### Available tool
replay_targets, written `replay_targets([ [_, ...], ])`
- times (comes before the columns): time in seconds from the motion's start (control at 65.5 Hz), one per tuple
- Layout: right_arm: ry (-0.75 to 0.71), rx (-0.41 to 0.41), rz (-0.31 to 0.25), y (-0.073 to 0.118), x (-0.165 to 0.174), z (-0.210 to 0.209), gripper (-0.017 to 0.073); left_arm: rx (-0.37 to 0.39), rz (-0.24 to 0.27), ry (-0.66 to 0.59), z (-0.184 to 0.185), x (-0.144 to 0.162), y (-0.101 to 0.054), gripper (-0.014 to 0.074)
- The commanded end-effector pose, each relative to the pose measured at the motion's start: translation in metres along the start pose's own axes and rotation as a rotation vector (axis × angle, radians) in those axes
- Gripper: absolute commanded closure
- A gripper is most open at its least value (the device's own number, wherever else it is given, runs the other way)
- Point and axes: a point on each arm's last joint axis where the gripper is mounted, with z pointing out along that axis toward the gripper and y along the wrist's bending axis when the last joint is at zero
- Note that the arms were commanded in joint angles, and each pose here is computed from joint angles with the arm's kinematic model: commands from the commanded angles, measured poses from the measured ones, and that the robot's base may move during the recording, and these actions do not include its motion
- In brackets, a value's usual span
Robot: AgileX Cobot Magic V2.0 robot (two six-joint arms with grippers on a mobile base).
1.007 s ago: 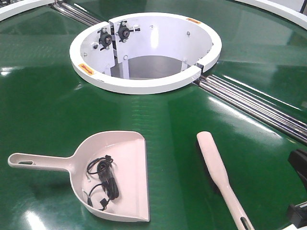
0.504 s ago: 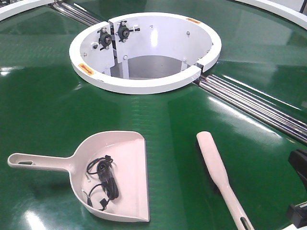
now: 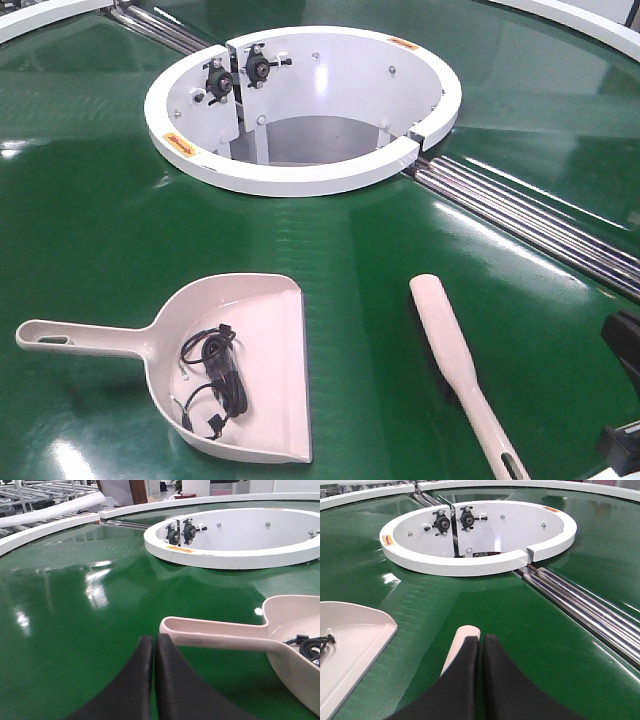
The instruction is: Clean and inspect green conveyor with broom and dustpan
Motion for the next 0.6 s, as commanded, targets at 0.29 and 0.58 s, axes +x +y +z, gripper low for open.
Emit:
replay_targets([
  [0.29,-0.096,0.013,-0.013,-0.0013,-0.0153,-0.0016,0.0565,-0.007,-0.015,-0.061,0.0004,0.0007,0.0,0.0616],
  [0.58,-0.125,0.071,0.021,-0.0073,-0.0178,-0.0021,0.0565,-0.007,-0.015,-0.061,0.0004,0.0007,0.0,0.0616],
])
